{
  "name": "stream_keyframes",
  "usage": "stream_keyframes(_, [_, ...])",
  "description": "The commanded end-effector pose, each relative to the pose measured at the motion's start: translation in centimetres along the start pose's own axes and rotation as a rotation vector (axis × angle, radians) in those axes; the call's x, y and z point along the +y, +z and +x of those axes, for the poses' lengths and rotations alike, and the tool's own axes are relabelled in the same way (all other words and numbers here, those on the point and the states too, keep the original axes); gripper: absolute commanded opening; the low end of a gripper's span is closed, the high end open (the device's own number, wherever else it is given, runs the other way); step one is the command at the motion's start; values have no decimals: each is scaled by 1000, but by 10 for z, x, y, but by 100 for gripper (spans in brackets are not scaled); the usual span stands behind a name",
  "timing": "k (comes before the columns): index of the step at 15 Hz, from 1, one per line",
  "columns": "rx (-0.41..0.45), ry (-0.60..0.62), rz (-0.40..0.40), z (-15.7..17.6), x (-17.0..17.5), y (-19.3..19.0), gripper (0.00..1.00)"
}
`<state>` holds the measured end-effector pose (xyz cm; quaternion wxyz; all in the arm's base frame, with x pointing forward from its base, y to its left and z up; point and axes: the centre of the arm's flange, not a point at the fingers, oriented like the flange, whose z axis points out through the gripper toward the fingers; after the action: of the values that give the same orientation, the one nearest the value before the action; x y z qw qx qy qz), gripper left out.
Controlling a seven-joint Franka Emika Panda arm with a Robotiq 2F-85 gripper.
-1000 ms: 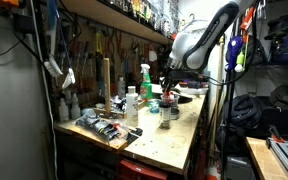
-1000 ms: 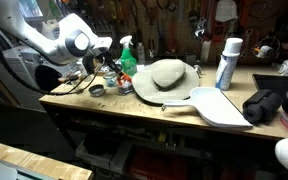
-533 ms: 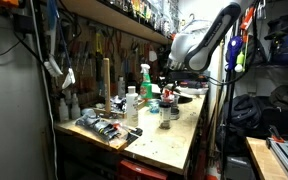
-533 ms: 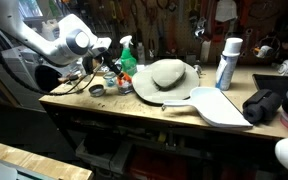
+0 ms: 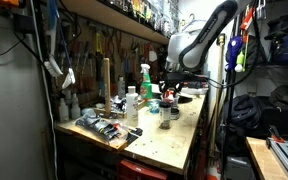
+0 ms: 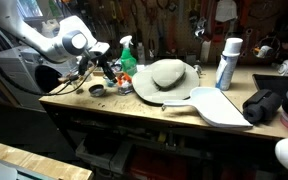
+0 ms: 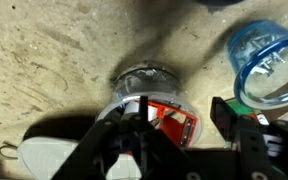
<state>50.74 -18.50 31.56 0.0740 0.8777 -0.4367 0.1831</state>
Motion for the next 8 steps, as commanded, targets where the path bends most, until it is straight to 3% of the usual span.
stream_keyframes(1, [-12,152,36,4,-1,-8,72])
stream_keyframes(2, [-11,183,53,9,0,-10,83])
stream_keyframes(3, [-12,111,28,7,-2,-4,95])
stream_keyframes(4, [-10,116,31,9,-2,-5,78])
stream_keyframes(5, [-9,115,31,9,-2,-5,85])
stream_keyframes(6, [-9,114,30,9,-2,-5,100])
stream_keyframes(8, [-10,161,40,12,-4,-3,100])
